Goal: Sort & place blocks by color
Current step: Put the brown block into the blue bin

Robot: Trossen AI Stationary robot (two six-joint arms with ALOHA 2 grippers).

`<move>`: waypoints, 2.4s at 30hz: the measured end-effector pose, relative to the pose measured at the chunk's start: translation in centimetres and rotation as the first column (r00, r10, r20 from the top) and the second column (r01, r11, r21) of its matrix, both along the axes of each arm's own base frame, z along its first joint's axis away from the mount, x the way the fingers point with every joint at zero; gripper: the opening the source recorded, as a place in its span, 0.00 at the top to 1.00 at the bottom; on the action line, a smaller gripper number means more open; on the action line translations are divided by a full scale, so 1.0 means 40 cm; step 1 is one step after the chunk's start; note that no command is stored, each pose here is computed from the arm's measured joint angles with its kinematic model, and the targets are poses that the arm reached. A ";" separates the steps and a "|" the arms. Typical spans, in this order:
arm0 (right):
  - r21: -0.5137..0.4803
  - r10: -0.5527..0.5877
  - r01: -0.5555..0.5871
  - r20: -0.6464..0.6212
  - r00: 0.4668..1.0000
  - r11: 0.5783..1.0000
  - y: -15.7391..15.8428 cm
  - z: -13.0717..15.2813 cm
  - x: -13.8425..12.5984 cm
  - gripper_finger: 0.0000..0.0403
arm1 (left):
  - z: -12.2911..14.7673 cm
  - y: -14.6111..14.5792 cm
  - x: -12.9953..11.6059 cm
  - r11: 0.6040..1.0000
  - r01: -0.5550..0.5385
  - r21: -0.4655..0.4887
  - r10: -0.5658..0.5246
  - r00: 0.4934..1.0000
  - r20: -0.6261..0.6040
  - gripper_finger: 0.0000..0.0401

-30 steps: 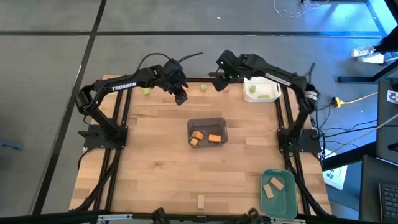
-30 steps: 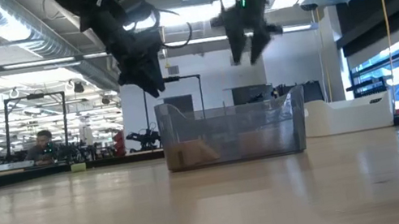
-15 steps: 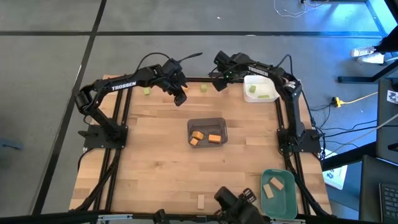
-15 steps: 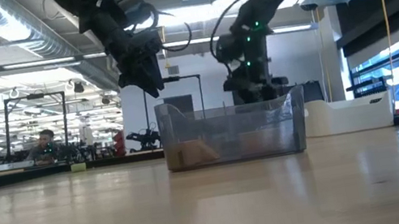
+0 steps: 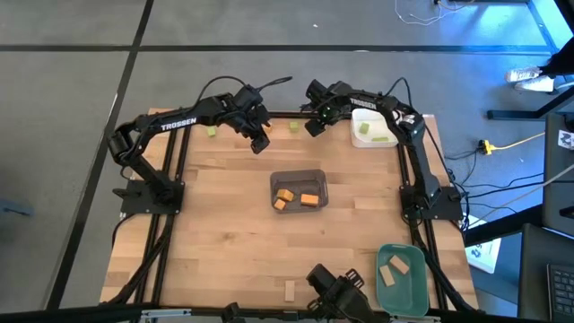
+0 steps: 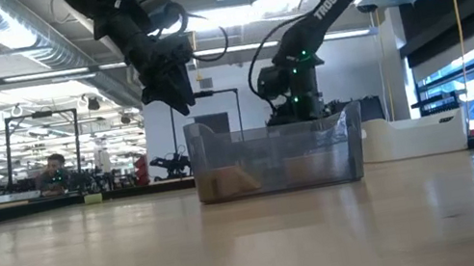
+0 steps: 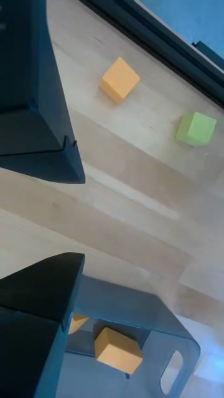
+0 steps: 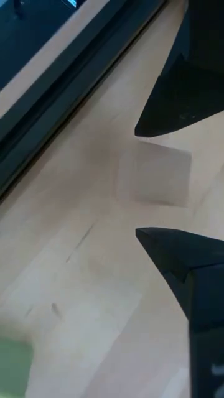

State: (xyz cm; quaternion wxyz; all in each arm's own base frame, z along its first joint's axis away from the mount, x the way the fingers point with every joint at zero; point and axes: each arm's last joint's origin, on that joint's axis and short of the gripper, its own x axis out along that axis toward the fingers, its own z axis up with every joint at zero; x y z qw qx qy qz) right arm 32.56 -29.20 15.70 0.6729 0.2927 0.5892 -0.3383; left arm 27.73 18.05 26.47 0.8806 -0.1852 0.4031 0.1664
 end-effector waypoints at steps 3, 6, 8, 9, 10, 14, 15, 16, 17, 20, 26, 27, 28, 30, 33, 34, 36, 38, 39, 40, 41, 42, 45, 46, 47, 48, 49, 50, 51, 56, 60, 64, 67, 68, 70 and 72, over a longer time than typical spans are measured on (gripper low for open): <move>0.014 0.011 -0.010 -0.019 1.000 1.000 -0.003 -0.023 0.000 0.38 | 0.000 0.000 0.000 1.000 0.000 0.001 0.000 1.000 0.000 0.54; 0.011 0.032 -0.031 -0.020 0.999 0.999 -0.004 -0.027 0.002 0.40 | 0.000 0.000 0.000 1.000 0.000 0.001 0.000 1.000 0.000 0.54; 0.013 0.025 -0.024 -0.020 1.000 1.000 -0.004 -0.027 0.002 0.45 | 0.000 0.000 0.000 1.000 0.000 0.001 0.000 1.000 0.000 0.54; 0.016 0.020 -0.020 -0.016 1.000 1.000 -0.004 -0.027 0.002 0.49 | 0.000 0.000 0.000 1.000 0.000 0.002 0.000 1.000 0.000 0.54; 0.022 0.019 -0.019 -0.011 1.000 1.000 -0.003 -0.027 0.002 0.53 | 0.000 0.000 0.000 1.000 0.000 0.002 0.000 1.000 0.000 0.54; 0.059 0.038 -0.039 0.016 0.999 0.998 0.000 -0.026 0.004 0.68 | 0.000 0.000 0.000 1.000 -0.001 0.002 0.001 1.000 -0.001 0.54; 0.061 0.049 -0.050 0.014 0.999 0.997 0.001 -0.026 0.003 0.68 | 0.000 0.000 0.000 1.000 -0.001 0.002 0.001 1.000 -0.001 0.54; 0.067 0.056 -0.056 0.008 0.998 0.996 0.003 -0.026 0.002 0.68 | 0.000 0.000 0.000 1.000 -0.001 0.002 0.001 1.000 -0.001 0.54; 0.076 0.063 -0.063 0.003 0.998 0.995 0.007 -0.024 0.001 0.68 | 0.000 0.000 0.000 1.000 -0.001 0.002 0.001 1.000 -0.001 0.54; 0.121 0.118 -0.116 -0.012 0.993 0.986 0.028 -0.010 -0.001 0.68 | 0.000 0.000 0.000 1.000 -0.001 0.002 0.001 1.000 -0.001 0.54; 0.170 0.218 -0.205 -0.065 0.974 0.964 0.113 0.094 -0.011 0.68 | 0.000 0.000 0.000 1.000 -0.002 0.004 0.002 1.000 -0.002 0.54; 0.171 0.235 -0.221 -0.067 0.970 0.960 0.132 0.118 -0.013 0.68 | 0.000 0.000 0.000 1.000 -0.002 0.004 0.002 1.000 -0.003 0.54; 0.173 0.255 -0.240 -0.070 0.964 0.955 0.153 0.141 -0.014 0.68 | 0.000 0.000 0.000 1.000 -0.002 0.004 0.002 1.000 -0.003 0.54; 0.182 0.296 -0.278 -0.077 0.952 0.943 0.204 0.192 -0.017 0.68 | 0.000 0.000 0.000 1.000 0.000 0.005 0.000 1.000 -0.003 0.54; 0.177 0.366 -0.346 -0.094 0.926 0.921 0.288 0.263 -0.024 0.68 | -0.001 -0.002 0.001 0.998 0.059 0.022 -0.059 0.998 -0.003 0.54; 0.176 0.390 -0.370 -0.095 0.916 0.912 0.318 0.289 -0.030 0.68 | -0.001 -0.004 0.001 0.996 0.087 0.026 -0.087 0.996 -0.002 0.54; 0.158 0.426 -0.410 -0.082 0.901 0.898 0.378 0.336 -0.038 0.68 | -0.001 -0.009 0.003 0.990 0.140 0.034 -0.141 0.990 0.000 0.54; 0.132 0.453 -0.442 -0.067 0.889 0.887 0.436 0.379 -0.049 0.68 | -0.001 -0.016 0.005 0.979 0.200 0.039 -0.200 0.980 0.005 0.54; 0.119 0.463 -0.454 -0.065 0.884 0.883 0.465 0.399 -0.057 0.68 | -0.001 -0.021 0.007 0.972 0.230 0.043 -0.231 0.973 0.009 0.54; 0.113 0.464 -0.455 -0.070 0.883 0.883 0.492 0.416 -0.067 0.68 | -0.001 -0.025 0.010 0.965 0.259 0.046 -0.260 0.965 0.017 0.54; 0.110 0.462 -0.453 -0.075 0.884 0.885 0.519 0.431 -0.076 0.68 | 0.000 -0.029 0.013 0.957 0.287 0.049 -0.288 0.957 0.025 0.54; 0.092 0.455 -0.449 -0.062 0.888 0.889 0.546 0.447 -0.086 0.68 | 0.000 -0.035 0.015 0.949 0.313 0.048 -0.314 0.949 0.035 0.54; 0.103 0.423 -0.421 0.004 0.906 0.901 0.624 0.481 -0.122 0.68 | 0.002 -0.054 0.025 0.919 0.392 0.038 -0.393 0.916 0.073 0.54; 0.124 0.403 -0.403 0.028 0.915 0.907 0.651 0.488 -0.133 0.68 | 0.002 -0.062 0.029 0.907 0.420 0.030 -0.421 0.903 0.090 0.54; 0.145 0.378 -0.381 0.046 0.924 0.913 0.676 0.489 -0.146 0.68 | 0.003 -0.071 0.033 0.893 0.450 0.024 -0.450 0.887 0.107 0.54; 0.175 0.349 -0.352 0.047 0.936 0.920 0.700 0.488 -0.160 0.68 | 0.004 -0.079 0.037 0.878 0.478 0.021 -0.477 0.870 0.122 0.54; 0.208 0.325 -0.328 0.047 0.944 0.922 0.725 0.485 -0.176 0.68 | 0.005 -0.087 0.040 0.865 0.502 0.019 -0.499 0.856 0.134 0.54; 0.245 0.297 -0.299 0.044 0.954 0.922 0.748 0.481 -0.192 0.68 | 0.005 -0.096 0.044 0.852 0.523 0.020 -0.521 0.842 0.140 0.54; 0.289 0.264 -0.262 0.033 0.964 0.921 0.772 0.474 -0.210 0.68 | 0.005 -0.103 0.047 0.842 0.540 0.021 -0.537 0.832 0.142 0.54; 0.468 0.125 -0.035 -0.163 0.979 0.883 0.893 0.409 -0.300 0.68 | 0.004 -0.131 0.058 0.806 0.590 0.039 -0.589 0.796 0.142 0.54; 0.581 0.123 0.064 -0.277 0.953 0.811 0.988 0.359 -0.337 0.68 | 0.005 -0.144 0.064 0.786 0.616 0.054 -0.616 0.775 0.140 0.54; 0.670 0.150 0.113 -0.321 0.935 0.734 1.074 0.304 -0.356 0.68 | 0.005 -0.150 0.066 0.782 0.621 0.054 -0.622 0.771 0.139 0.54; 0.720 0.172 0.130 -0.330 0.928 0.681 1.127 0.256 -0.369 0.68 | 0.005 -0.150 0.066 0.779 0.626 0.050 -0.625 0.766 0.147 0.54; 0.728 0.175 0.136 -0.334 0.926 0.673 1.140 0.240 -0.375 0.68 | 0.006 -0.151 0.066 0.777 0.628 0.048 -0.627 0.764 0.152 0.54; 0.730 0.168 0.154 -0.348 0.922 0.666 1.158 0.201 -0.388 0.68 | 0.006 -0.151 0.066 0.775 0.630 0.046 -0.628 0.762 0.155 0.54; 0.740 0.162 0.164 -0.347 0.924 0.653 1.170 0.164 -0.397 0.68 | 0.006 -0.151 0.066 0.776 0.629 0.046 -0.628 0.763 0.155 0.54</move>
